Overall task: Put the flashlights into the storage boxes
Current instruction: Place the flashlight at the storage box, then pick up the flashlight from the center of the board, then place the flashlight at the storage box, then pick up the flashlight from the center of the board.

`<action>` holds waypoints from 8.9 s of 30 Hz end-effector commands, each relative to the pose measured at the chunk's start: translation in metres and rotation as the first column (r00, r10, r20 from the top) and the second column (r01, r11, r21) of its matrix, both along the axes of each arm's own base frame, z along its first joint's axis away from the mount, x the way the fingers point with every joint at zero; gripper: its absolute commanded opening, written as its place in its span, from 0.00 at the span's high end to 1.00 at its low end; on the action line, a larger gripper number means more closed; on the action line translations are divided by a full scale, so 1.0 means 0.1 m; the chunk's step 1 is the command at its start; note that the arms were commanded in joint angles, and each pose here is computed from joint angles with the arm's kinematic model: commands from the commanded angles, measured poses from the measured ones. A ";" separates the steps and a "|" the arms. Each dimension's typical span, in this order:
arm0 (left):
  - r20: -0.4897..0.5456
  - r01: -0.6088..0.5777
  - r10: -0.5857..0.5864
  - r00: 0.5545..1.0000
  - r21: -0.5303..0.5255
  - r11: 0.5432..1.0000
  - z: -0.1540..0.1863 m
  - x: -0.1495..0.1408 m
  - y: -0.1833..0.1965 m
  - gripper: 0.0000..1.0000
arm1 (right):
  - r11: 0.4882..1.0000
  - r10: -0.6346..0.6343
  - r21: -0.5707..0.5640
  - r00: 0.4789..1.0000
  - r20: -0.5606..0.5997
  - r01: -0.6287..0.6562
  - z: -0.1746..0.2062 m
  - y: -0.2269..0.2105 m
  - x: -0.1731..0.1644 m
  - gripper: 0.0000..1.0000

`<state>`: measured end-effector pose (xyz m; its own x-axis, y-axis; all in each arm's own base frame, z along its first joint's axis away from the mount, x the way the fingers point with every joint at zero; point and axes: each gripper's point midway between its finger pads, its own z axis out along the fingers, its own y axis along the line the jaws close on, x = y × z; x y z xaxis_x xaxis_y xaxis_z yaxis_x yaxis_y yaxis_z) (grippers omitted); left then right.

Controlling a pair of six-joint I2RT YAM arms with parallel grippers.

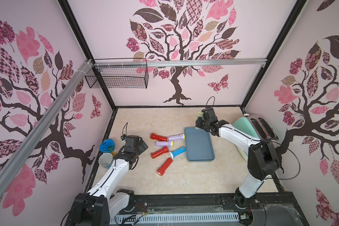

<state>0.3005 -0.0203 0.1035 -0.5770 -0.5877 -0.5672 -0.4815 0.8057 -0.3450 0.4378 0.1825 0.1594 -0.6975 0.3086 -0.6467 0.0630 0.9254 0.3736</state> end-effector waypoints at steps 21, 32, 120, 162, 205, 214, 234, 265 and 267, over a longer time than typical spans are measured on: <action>-0.074 0.057 -0.059 0.996 -0.029 0.998 -0.17 0.10 -0.12 0.02 | 0.947 0.314 0.139 0.929 -0.197 -0.291 -1.01 0.54 -0.48 0.61; -0.032 0.055 -0.056 0.998 -0.017 0.998 -0.11 0.07 -0.09 0.02 | 0.960 0.266 0.159 0.930 -0.254 -0.231 -1.14 0.67 -0.19 0.49; -0.389 0.892 -0.803 0.451 0.170 0.419 -0.35 0.03 -2.40 0.73 | 0.965 -0.259 0.031 0.930 0.261 0.261 -0.29 -1.34 -1.60 0.01; -0.060 0.571 -0.572 0.818 0.207 0.794 -0.20 1.29 -3.81 0.80 | 0.941 -0.327 0.006 0.906 0.268 0.338 -0.29 -1.51 -1.64 0.01; -0.058 0.515 -0.516 0.855 0.220 0.829 0.02 1.30 -3.67 0.53 | 0.939 -0.336 0.043 0.887 0.317 0.340 -0.18 -1.54 -1.69 0.02; -0.028 0.496 -0.522 0.852 0.362 0.790 0.70 0.91 -2.96 0.54 | 0.964 -0.260 0.026 0.911 0.321 0.266 -0.08 -1.42 -1.66 0.06; 0.128 0.073 -0.143 0.981 0.436 0.897 0.23 0.00 -0.44 0.51 | 0.980 0.110 0.164 0.994 0.021 -0.111 -0.11 0.12 -1.10 0.07; 0.101 0.125 -0.195 0.976 0.472 0.873 0.06 0.02 -0.48 0.52 | 0.815 -0.087 0.471 0.876 -0.474 0.336 -0.64 1.41 -0.49 0.13; 0.106 0.116 -0.189 0.976 0.477 0.871 0.08 0.00 -0.45 0.52 | 0.802 -0.103 0.465 0.853 -0.511 0.375 -0.73 1.44 -0.50 0.14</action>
